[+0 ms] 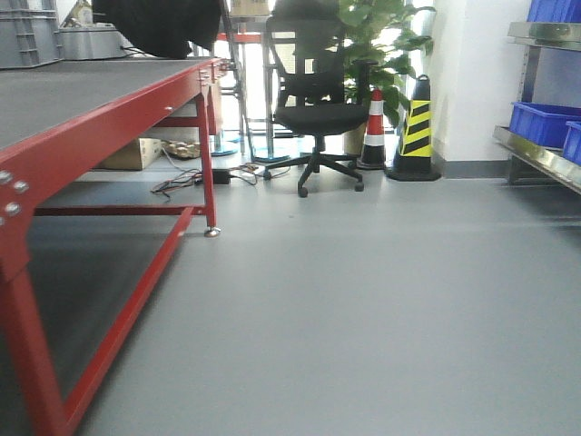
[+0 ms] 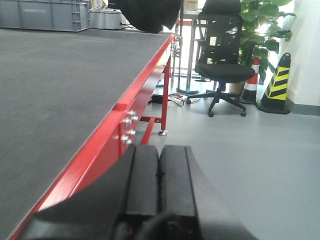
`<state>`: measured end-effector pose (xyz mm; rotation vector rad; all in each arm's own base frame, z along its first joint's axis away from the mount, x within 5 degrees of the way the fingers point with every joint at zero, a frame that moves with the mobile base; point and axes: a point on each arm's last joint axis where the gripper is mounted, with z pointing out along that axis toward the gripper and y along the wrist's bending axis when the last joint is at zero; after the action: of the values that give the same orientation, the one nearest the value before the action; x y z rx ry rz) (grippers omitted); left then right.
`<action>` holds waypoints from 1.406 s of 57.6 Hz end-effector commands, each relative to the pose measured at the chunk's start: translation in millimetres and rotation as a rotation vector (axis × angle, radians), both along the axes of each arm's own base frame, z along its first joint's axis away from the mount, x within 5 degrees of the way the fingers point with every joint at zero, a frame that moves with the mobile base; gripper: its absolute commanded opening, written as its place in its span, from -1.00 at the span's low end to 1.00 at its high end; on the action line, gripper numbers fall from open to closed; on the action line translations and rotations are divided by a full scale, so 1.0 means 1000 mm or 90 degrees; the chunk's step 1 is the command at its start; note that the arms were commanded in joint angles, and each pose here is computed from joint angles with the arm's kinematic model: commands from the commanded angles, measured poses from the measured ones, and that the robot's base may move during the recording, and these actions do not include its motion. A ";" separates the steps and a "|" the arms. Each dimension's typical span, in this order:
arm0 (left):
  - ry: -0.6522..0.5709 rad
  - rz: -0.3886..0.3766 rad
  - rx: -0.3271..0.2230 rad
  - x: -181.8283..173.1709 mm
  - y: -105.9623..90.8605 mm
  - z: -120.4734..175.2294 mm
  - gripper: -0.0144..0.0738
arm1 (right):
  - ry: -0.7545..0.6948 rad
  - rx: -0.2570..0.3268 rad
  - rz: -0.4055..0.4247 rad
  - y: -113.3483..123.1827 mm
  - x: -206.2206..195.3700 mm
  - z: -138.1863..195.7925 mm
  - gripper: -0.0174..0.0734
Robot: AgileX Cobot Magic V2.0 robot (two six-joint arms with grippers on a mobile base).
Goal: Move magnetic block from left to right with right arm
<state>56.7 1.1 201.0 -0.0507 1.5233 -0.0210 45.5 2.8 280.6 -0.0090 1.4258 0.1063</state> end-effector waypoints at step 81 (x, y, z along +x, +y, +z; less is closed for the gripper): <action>-0.056 0.001 -0.005 -0.001 0.000 0.005 -0.96 | -0.072 -0.005 -0.002 0.000 -0.003 0.018 0.00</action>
<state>56.7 1.1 201.0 -0.0507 1.5233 -0.0210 45.5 2.8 280.6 -0.0090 1.4258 0.1063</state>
